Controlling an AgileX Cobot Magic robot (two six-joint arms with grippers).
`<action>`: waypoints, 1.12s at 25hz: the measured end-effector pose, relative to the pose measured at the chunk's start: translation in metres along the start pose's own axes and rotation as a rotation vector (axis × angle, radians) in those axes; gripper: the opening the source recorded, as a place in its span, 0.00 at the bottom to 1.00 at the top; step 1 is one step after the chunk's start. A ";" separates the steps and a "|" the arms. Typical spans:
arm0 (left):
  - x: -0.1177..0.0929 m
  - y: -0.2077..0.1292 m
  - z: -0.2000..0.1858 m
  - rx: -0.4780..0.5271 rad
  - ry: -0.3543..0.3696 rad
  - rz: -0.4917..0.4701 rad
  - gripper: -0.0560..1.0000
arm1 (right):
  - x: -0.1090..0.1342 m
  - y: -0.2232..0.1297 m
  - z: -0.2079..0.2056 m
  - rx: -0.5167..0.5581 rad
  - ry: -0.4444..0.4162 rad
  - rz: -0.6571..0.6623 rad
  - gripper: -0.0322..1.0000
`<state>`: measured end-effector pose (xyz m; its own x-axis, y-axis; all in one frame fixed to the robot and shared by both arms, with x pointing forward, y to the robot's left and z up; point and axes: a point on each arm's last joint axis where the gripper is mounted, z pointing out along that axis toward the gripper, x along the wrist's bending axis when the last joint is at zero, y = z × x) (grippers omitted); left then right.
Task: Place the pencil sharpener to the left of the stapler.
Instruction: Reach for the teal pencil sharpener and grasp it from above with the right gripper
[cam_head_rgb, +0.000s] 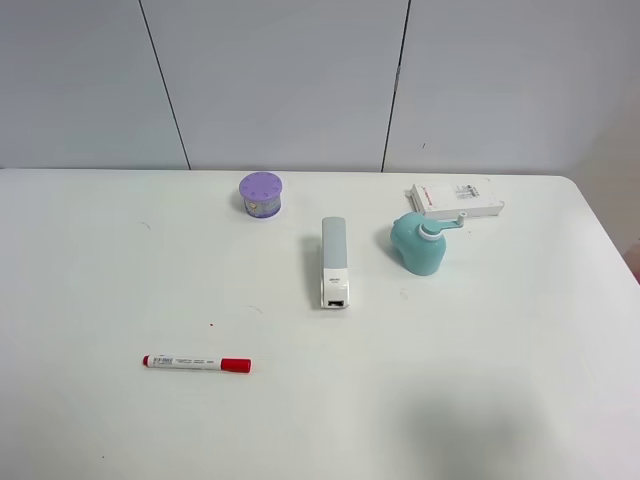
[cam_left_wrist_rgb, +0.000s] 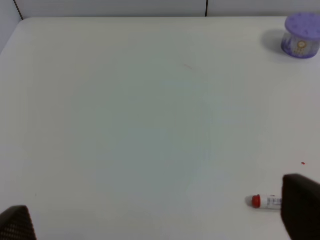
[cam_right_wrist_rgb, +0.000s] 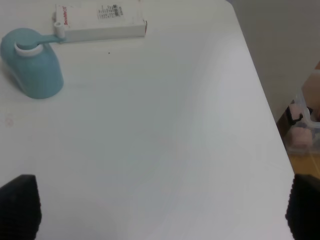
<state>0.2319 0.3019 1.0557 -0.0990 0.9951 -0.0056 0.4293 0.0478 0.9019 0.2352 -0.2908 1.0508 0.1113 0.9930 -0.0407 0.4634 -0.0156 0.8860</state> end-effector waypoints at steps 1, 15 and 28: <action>0.000 0.000 0.000 0.000 0.000 0.000 1.00 | 0.000 0.000 0.000 0.000 0.000 0.000 0.98; 0.000 0.000 0.000 0.000 0.000 0.000 1.00 | 0.001 0.002 0.001 0.003 0.010 0.017 0.98; 0.000 0.000 0.000 0.000 0.000 0.000 1.00 | -0.009 0.115 0.028 0.312 0.063 -0.009 0.98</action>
<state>0.2319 0.3019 1.0557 -0.0990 0.9951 -0.0056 0.4293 0.0478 0.9019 0.3117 -0.3049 1.1402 0.0559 0.9984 -0.0109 0.7122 -0.0323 0.7012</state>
